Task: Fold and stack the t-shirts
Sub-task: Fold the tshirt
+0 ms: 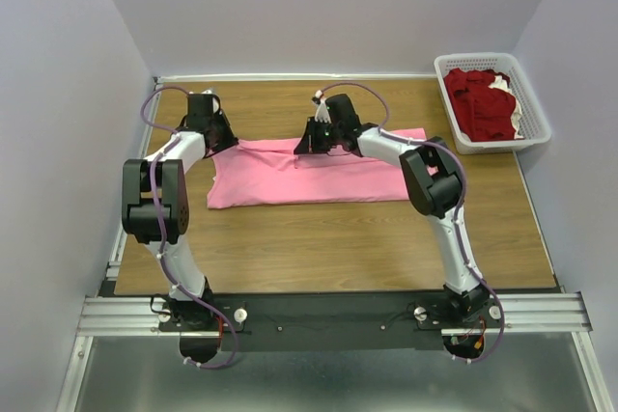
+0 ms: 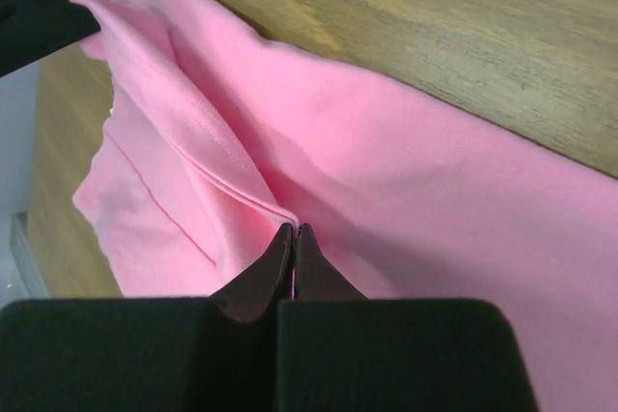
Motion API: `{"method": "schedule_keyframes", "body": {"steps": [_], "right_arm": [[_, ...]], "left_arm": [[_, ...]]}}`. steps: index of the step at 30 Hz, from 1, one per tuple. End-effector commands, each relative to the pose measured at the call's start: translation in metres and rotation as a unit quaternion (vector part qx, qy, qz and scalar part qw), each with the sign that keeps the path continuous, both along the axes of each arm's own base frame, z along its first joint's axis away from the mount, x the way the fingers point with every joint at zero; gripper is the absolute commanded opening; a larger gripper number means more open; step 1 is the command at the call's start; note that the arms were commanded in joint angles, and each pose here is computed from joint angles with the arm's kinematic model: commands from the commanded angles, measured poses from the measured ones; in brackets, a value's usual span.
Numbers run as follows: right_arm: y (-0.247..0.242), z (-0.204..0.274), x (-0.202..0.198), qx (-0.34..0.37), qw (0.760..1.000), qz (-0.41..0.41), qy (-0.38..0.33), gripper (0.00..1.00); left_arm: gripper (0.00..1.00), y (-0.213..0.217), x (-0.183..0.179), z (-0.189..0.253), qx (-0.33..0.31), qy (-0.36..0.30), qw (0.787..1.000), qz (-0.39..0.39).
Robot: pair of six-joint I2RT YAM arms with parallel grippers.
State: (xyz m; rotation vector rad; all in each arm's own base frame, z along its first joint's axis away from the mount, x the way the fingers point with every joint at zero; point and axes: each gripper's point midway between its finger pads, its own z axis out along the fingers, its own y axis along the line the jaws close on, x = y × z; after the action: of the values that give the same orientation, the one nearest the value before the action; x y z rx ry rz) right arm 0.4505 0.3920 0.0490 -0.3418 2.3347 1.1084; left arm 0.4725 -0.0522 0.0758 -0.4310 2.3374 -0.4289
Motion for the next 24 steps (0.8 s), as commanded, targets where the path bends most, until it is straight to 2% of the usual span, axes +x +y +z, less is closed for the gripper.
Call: {"method": "schedule_keyframes", "body": {"steps": [1,9,18,24], "right_arm": [[-0.012,0.036,0.016,-0.036,0.997,-0.034,-0.066,0.01],[-0.005,0.068,0.016,-0.046,0.991,-0.012,-0.122,0.01],[0.011,0.054,-0.009,-0.103,0.981,0.030,-0.160,0.01],[0.011,0.039,-0.027,-0.139,0.973,0.058,-0.176,0.01]], "left_arm": [[0.00,0.006,-0.005,0.013,-0.002,-0.012,1.000,-0.009],[0.00,0.003,-0.003,0.020,-0.005,-0.021,1.000,-0.015],[0.00,0.007,-0.010,0.024,0.002,-0.022,1.000,-0.012],[0.00,0.009,-0.021,0.012,0.007,-0.007,1.000,-0.010]]}}
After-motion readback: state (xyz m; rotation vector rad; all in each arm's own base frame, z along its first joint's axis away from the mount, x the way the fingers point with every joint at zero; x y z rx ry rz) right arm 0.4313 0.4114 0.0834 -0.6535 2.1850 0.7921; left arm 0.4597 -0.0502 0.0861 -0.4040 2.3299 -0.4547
